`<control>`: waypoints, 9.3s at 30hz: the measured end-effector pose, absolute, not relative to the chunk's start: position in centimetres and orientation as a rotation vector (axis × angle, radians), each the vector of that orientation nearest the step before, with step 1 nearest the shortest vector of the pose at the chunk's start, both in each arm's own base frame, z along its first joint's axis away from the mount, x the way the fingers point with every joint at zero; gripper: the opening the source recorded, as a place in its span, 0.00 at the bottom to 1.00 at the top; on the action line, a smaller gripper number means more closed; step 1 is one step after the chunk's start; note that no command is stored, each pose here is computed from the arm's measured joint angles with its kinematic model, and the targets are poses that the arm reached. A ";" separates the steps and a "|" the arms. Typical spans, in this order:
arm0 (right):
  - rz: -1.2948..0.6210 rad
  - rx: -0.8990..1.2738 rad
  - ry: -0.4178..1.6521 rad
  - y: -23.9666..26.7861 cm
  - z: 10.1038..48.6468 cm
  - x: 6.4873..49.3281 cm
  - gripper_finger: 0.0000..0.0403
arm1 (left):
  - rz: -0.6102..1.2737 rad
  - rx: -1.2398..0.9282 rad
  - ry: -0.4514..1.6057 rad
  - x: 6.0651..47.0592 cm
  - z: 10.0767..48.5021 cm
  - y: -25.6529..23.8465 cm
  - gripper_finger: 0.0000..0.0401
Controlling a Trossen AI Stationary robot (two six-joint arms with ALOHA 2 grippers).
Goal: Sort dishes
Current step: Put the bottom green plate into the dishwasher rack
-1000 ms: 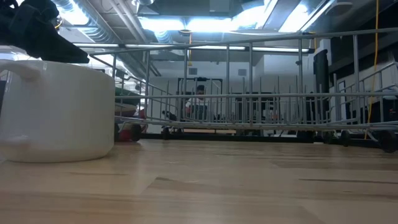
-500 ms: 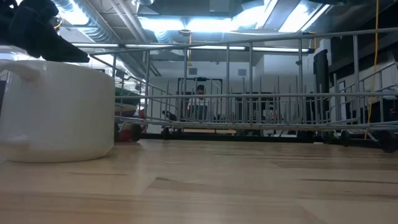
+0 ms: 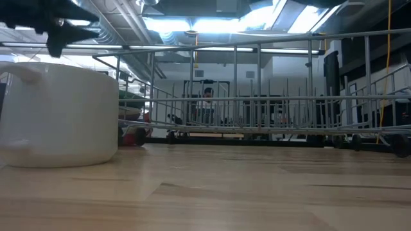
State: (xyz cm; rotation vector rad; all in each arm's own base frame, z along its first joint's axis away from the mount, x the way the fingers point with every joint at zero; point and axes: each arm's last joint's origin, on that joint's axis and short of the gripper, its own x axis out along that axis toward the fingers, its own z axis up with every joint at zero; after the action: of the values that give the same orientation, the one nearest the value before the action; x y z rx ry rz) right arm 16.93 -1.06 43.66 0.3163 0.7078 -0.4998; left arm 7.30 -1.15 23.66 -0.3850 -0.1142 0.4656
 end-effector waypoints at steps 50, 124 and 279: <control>0.358 0.751 0.488 -8.0 43.5 26.6 0.02 | 0.214 0.122 -0.532 15.4 27.5 -5.2 0.46; -0.100 1.079 1.025 -10.6 34.2 29.9 0.17 | -0.199 0.634 0.115 23.7 29.0 -3.3 0.02; -0.802 0.085 0.988 -20.7 43.2 21.5 0.16 | 0.439 -0.311 0.178 24.2 23.6 22.2 0.62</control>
State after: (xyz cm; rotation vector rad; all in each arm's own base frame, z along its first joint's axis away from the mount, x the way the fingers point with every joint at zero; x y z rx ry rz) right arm 21.48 -20.72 43.15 0.0851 0.9884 -0.8015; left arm 24.19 22.17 23.56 -0.3109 0.1778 0.4394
